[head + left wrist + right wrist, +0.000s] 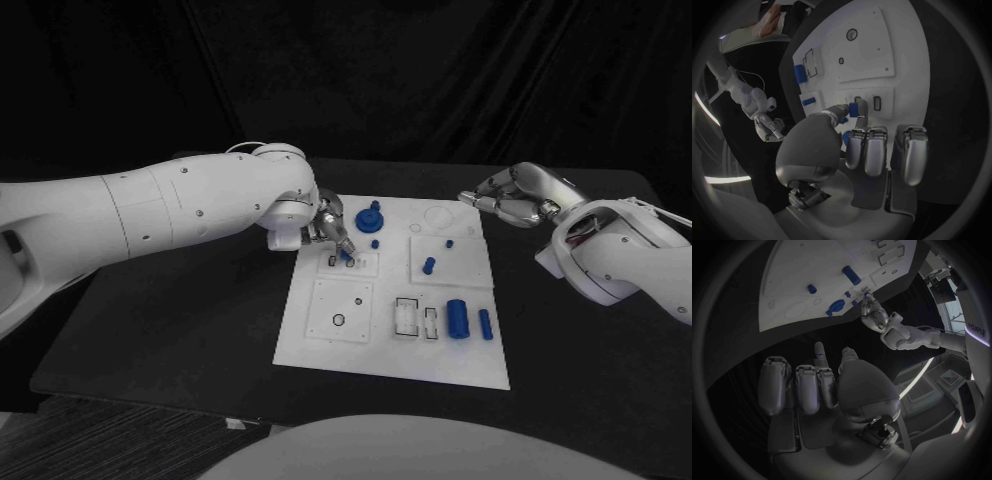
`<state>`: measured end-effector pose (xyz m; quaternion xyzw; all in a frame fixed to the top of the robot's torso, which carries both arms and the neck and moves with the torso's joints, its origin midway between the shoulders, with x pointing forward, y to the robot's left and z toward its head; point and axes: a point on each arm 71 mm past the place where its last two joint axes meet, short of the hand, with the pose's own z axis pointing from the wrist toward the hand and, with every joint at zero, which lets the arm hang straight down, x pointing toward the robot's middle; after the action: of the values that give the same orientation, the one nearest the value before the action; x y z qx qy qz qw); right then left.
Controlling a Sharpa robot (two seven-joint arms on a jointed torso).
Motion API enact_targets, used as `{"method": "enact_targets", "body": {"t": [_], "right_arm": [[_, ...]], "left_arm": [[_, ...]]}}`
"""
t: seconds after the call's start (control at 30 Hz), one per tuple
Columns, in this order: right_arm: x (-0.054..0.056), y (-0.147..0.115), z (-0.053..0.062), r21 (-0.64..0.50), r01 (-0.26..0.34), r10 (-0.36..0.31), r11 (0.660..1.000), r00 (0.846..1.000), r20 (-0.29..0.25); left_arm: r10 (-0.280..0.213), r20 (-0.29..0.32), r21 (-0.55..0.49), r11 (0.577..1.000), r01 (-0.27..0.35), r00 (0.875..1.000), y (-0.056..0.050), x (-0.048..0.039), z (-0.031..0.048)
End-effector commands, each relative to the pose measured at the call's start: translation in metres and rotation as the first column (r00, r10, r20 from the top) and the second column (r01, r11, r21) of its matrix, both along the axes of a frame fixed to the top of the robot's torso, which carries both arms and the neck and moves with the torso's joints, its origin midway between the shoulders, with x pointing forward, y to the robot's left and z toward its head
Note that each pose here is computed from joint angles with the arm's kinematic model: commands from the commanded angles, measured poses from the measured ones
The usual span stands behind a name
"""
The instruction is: Assemble the parts on the task board
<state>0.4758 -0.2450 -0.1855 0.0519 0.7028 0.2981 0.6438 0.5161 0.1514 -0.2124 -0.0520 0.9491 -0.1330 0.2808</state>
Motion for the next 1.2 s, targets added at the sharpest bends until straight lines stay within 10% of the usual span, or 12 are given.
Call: {"method": "enact_targets", "body": {"t": [0.03, 1.2], "right_arm": [[0.0, 0.0, 0.0, 0.002, 0.01, -0.01, 1.0, 1.0, 0.004], [-0.001, -0.003, -0.002, -0.003, 0.015, -0.015, 1.0, 1.0, -0.007]], "left_arm": [[-0.012, -0.021, -0.005, 1.0, 0.012, 1.0, -0.002, -0.0027, -0.0026], [0.006, -0.025, -0.016, 1.0, -0.006, 1.0, -0.001, -0.006, -0.0136]]}}
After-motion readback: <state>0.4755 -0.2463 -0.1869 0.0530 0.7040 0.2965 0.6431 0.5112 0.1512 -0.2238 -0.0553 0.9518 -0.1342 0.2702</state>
